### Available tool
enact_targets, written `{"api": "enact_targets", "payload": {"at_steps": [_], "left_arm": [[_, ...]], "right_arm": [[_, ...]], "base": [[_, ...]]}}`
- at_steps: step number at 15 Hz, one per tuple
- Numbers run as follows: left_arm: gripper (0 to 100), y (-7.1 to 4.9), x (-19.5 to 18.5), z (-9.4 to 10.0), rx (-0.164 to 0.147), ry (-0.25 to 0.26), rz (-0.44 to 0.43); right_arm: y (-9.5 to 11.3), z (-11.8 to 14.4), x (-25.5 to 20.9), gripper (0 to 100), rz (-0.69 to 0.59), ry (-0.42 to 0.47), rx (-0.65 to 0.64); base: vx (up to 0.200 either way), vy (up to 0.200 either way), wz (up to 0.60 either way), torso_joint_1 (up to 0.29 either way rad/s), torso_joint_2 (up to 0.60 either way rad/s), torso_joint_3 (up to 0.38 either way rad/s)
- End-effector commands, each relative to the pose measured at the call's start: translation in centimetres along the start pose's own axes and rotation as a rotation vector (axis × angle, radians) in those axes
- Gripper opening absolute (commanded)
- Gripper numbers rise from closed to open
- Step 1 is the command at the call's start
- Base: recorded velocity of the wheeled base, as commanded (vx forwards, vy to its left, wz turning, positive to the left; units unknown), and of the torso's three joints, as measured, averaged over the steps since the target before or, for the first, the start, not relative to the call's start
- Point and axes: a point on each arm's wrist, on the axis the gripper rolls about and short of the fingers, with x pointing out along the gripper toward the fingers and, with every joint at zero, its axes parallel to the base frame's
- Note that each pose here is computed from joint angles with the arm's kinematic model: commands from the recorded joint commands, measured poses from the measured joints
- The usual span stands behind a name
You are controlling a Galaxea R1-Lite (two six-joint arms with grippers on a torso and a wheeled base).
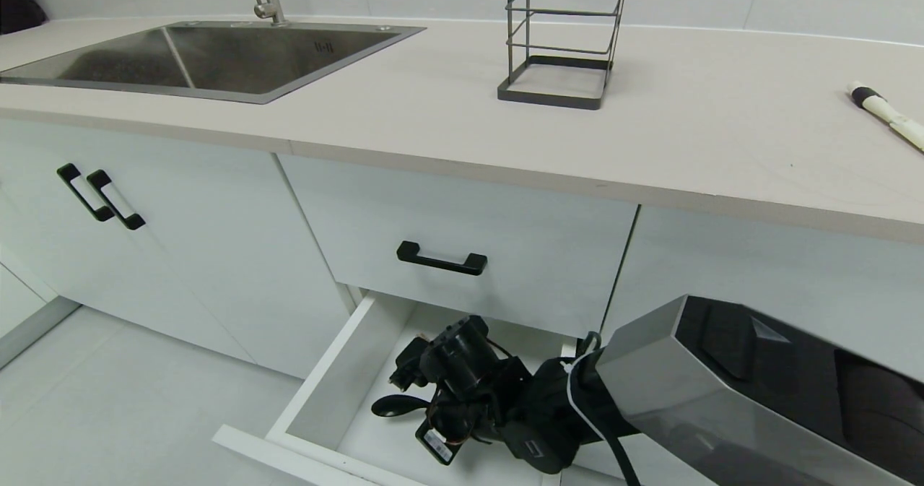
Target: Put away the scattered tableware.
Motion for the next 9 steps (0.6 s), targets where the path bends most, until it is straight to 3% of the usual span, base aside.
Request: {"api": "enact_targets", "payload": {"at_steps": [1,9], "left_arm": [[100,0.0,0.0,0.0,0.000,-0.002,-0.001],[100,0.0,0.0,0.0,0.000,0.000,0.001]], "right_arm": [[0.3,-0.3,0.5,0,0.005,0.010,-0.005],[0.7,-0.5,1.6,0,0.015,0.031,-0.025]], "base": [[0.000,0.000,0.00,0.000,0.00,0.000],[0.000,0.000,0.00,0.000,0.00,0.000]]}}
